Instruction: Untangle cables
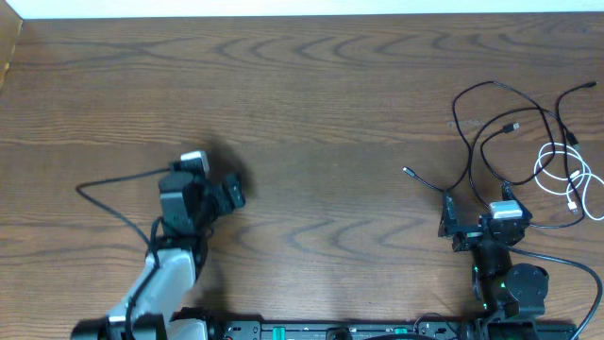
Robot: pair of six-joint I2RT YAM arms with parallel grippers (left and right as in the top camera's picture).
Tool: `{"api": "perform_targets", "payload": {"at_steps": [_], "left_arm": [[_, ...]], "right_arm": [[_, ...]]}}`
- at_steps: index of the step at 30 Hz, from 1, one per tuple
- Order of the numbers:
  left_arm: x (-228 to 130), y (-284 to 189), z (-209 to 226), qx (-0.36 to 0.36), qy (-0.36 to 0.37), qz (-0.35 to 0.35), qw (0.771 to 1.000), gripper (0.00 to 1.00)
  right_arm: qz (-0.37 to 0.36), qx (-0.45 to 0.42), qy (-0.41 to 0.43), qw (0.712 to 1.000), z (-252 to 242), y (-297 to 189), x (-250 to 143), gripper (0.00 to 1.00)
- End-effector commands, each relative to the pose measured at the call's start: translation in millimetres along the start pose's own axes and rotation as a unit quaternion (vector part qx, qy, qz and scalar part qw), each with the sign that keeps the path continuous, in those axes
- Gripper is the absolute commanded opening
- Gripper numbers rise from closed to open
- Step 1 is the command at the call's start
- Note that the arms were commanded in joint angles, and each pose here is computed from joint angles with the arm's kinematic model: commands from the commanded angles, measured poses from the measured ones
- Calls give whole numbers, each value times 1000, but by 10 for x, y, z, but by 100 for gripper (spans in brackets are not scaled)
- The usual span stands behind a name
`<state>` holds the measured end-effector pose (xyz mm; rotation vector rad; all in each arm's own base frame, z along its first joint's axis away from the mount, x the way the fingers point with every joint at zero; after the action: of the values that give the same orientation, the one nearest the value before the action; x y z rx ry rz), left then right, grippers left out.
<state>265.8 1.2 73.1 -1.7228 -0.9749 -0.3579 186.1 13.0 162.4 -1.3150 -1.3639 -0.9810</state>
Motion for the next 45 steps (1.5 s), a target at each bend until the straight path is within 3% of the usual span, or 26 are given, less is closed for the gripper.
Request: {"api": "perform_targets", "payload": {"at_steps": [1,14,27,45], "left_arm": [[-199,-79,143,16,13,-7,1000,99],[-392,-284,224,4,16,-55,998,99],[-482,-437,334,26,-1,-46,999,99],[-281,-757,214,-1,15,-142,990,99]], "right_arm": [[-1,4,-7,1000,17,-2,-1,99],[-1,4,-7,1000,17,-2,-1,99],[-1,4,-7,1000,17,-2,-1,99],[-1,4,-7,1000,17,-2,-1,99]]}}
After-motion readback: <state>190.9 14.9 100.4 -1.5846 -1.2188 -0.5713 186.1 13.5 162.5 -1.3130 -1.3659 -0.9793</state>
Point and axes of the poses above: each gripper's point midway between its finger pads, its own y axis out along the fingers, its own z axis along the line the jaws close on, x = y × z, the point moved 6 cm from there along -y, back along the fingers, and after that the axes turned 10 degrees about -y, right-handed, at the moved point
